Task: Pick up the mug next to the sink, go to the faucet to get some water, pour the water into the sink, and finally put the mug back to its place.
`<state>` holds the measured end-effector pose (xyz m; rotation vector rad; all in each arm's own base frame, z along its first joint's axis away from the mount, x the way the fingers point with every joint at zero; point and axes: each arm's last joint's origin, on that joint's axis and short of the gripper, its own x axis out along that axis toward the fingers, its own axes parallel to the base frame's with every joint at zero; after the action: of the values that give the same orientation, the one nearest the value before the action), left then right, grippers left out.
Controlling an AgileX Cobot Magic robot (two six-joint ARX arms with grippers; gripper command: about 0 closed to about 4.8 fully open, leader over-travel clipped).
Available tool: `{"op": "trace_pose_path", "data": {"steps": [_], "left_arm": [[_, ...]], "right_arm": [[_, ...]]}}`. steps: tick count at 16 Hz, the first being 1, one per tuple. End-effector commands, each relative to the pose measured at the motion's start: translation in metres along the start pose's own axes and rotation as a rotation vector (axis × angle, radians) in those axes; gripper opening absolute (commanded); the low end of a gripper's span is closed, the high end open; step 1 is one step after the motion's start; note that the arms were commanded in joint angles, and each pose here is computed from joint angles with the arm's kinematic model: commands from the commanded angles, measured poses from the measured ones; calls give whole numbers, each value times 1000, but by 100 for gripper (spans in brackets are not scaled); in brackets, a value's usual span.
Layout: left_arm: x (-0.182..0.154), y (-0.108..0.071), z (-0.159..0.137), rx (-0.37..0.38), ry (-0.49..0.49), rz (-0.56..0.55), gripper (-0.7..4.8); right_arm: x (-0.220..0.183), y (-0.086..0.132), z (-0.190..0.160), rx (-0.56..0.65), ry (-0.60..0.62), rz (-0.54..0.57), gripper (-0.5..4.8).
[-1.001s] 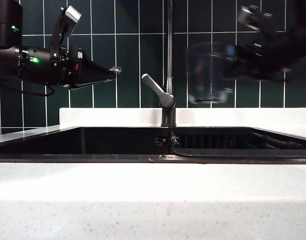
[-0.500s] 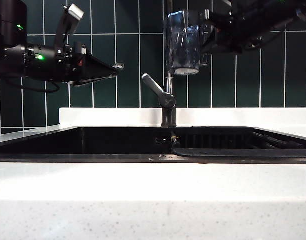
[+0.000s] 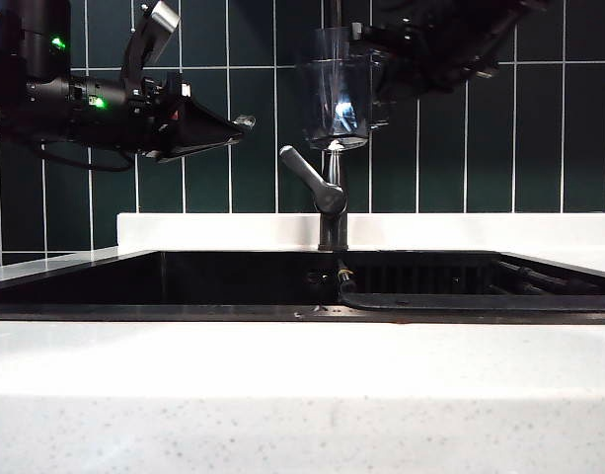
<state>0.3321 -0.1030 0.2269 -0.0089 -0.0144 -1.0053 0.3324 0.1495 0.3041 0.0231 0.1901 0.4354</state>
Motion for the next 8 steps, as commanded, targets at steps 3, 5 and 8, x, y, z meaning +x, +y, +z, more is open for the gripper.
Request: {"op": "trace_pose_path", "data": {"steps": [3, 5, 8], "left_arm": [[0, 0, 3, 21, -12, 3, 52], [1, 1, 5, 35, -15, 4, 52], [4, 4, 9, 38, -17, 3, 52]], "right_arm": [[-3, 8, 26, 24, -95, -16, -9], [-3, 11, 33, 37, -109, -7, -9], [-2, 15, 40, 52, -126, 3, -9]]}}
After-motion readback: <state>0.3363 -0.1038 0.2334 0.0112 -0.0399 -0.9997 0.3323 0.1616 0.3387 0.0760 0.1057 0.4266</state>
